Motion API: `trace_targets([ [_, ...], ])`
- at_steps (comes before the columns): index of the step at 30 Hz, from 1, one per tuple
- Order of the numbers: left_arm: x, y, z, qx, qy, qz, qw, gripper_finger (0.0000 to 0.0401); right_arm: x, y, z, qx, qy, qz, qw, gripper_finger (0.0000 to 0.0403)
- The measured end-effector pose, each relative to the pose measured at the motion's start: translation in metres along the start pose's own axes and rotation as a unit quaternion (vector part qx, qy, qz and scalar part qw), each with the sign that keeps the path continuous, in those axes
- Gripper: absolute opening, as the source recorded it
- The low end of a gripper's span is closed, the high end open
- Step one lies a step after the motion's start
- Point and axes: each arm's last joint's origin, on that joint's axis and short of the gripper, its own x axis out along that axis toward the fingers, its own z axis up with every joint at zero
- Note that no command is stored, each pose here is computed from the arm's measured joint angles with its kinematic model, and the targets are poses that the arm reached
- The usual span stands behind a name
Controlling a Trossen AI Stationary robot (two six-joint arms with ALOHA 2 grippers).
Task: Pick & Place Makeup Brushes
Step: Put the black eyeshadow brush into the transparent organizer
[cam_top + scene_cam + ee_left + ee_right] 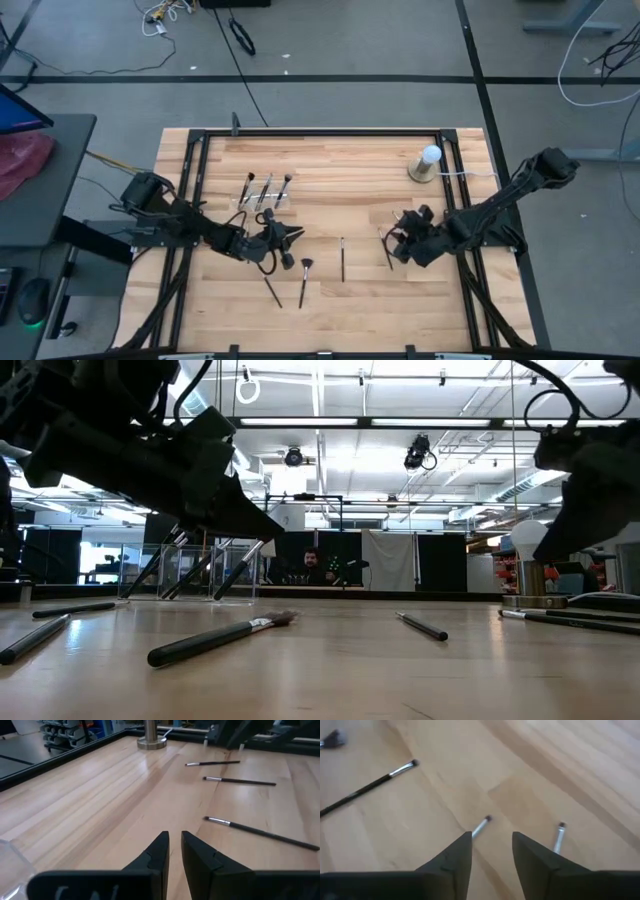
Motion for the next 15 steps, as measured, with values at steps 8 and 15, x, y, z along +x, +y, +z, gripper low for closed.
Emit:
trace_targets([
  [8, 0.0, 0.0, 0.0, 0.007, -0.002, -0.001, 1.0, 0.0053, -0.001, -0.009, -0.002, 0.007, -0.042, -0.06, 0.997, 0.0167],
  [15, 0.0, 0.0, 0.002, 0.003, -0.006, -0.002, 1.0, 0.0053, 0.016, -0.034, -0.031, 0.022, -0.041, -0.091, 0.995, 0.0239],
])
